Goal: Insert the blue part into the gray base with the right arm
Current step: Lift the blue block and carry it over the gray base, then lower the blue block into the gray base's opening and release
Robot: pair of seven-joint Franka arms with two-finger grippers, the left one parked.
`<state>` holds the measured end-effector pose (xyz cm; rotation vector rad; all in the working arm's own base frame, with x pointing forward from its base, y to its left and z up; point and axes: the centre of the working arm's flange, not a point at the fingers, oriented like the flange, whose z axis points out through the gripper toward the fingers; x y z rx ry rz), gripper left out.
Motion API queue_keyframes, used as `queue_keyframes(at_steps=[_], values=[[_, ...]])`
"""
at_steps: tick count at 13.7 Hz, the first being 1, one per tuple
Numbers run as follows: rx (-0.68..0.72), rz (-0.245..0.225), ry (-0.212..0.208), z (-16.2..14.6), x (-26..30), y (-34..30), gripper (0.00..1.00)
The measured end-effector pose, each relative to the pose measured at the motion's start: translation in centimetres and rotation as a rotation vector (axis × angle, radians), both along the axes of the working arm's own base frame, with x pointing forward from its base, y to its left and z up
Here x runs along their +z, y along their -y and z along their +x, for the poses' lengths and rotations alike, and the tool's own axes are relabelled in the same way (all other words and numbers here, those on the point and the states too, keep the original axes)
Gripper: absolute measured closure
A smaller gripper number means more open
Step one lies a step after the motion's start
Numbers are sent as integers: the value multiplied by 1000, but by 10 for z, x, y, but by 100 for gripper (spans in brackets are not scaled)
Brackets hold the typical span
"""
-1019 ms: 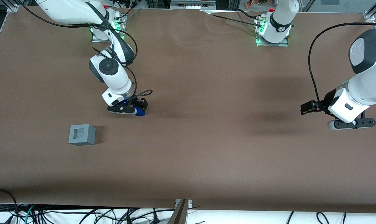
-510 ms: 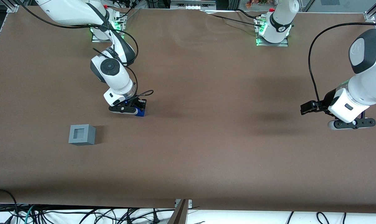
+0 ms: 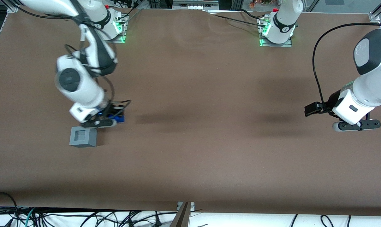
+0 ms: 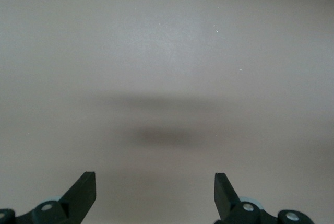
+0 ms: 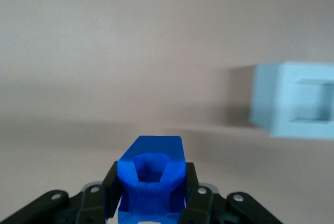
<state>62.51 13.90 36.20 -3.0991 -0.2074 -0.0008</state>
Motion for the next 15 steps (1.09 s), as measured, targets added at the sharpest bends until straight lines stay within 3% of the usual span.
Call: queue_keyframes(at_steps=[5,15], values=[[109,-9,1,27,-1,114,50],[63,-27,14,50,-40,157,50]])
